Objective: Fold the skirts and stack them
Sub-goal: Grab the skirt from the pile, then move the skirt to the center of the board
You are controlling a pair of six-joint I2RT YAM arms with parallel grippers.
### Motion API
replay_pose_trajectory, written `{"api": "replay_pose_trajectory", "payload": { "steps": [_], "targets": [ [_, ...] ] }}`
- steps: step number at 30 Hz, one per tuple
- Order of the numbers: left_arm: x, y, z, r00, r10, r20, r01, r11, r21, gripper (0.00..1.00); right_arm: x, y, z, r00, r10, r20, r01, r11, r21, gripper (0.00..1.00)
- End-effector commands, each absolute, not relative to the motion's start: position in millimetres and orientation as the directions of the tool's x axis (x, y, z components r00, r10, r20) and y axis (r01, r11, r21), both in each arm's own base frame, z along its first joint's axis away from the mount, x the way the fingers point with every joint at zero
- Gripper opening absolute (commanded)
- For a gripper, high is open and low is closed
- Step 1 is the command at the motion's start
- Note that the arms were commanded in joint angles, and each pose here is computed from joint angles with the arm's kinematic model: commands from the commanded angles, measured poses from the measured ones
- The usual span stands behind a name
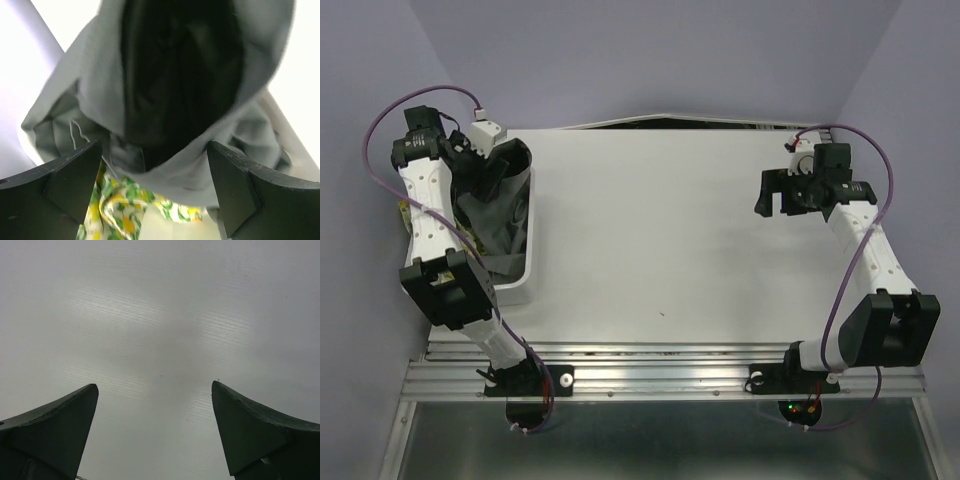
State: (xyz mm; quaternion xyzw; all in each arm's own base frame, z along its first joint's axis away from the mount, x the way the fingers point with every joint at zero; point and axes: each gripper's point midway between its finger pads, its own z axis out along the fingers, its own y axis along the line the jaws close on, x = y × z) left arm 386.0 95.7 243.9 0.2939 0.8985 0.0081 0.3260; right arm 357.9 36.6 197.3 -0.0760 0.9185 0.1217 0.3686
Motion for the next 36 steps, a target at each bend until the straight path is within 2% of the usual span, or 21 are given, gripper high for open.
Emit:
{"api": "replay_pose_trajectory", "payload": {
  "steps": [1,3,5,6,9,11,12,15,20,24,28,33,36],
  "targets": [
    [412.9,98.9,239.3,-0.587,0.504,-0.634,0.498,0.842,0.207,0.98,368.9,34.8,203.1,-0.679,-0.062,-0.732,-0.240,0.961,0.140,1.00],
    [418.6,97.7,233.2,-0.593,0.490,-0.639,0.501,0.846,0.183,0.97,370.1,35.2,202.6,-0.680,-0.058,-0.731,-0.238,0.960,0.145,1.00],
    [429.0,99.0,228.0,-0.602,0.464,-0.649,0.487,0.858,0.163,0.90,372.0,35.2,201.8,-0.682,-0.056,-0.729,-0.236,0.961,0.147,1.00],
    [433.0,99.6,226.7,-0.603,0.452,-0.657,0.479,0.864,0.155,0.78,372.6,35.5,202.5,-0.682,-0.055,-0.730,-0.236,0.960,0.148,1.00],
    [440.5,98.3,236.3,-0.584,0.421,-0.694,0.453,0.879,0.152,0.53,374.1,36.2,204.1,-0.681,-0.048,-0.731,-0.234,0.960,0.155,1.00],
    [440.8,93.3,257.5,-0.541,0.412,-0.733,0.450,0.878,0.161,0.12,374.7,36.6,208.4,-0.675,-0.045,-0.737,-0.234,0.960,0.156,1.00],
    [441.4,91.9,270.1,-0.530,0.383,-0.757,0.425,0.892,0.155,0.00,373.9,36.9,211.2,-0.669,-0.045,-0.742,-0.236,0.959,0.155,1.00],
    [431.8,81.9,313.3,-0.446,0.386,-0.808,0.424,0.886,0.189,0.00,372.6,39.2,214.9,-0.663,-0.039,-0.747,-0.243,0.956,0.165,1.00],
    [408.7,66.1,440.3,-0.203,0.331,-0.921,0.293,0.919,0.266,0.00,369.7,41.6,224.4,-0.654,-0.039,-0.755,-0.254,0.952,0.171,1.00],
    [381.6,62.5,527.2,0.018,0.305,-0.952,0.137,0.943,0.304,0.00,368.2,43.5,230.8,-0.643,-0.034,-0.765,-0.260,0.949,0.176,1.00],
    [356.4,55.3,586.7,0.188,0.274,-0.943,0.057,0.956,0.289,0.00,368.8,43.9,237.9,-0.629,-0.023,-0.777,-0.256,0.950,0.179,1.00],
    [340.3,25.3,642.3,0.404,0.225,-0.886,0.130,0.945,0.300,0.00,374.7,38.2,247.2,-0.609,0.021,-0.793,-0.200,0.963,0.179,1.00],
    [335.7,-7.6,669.4,0.505,0.109,-0.856,0.262,0.926,0.273,0.00,383.4,34.5,259.4,-0.580,0.045,-0.813,-0.172,0.969,0.176,1.00]
  ]
}}
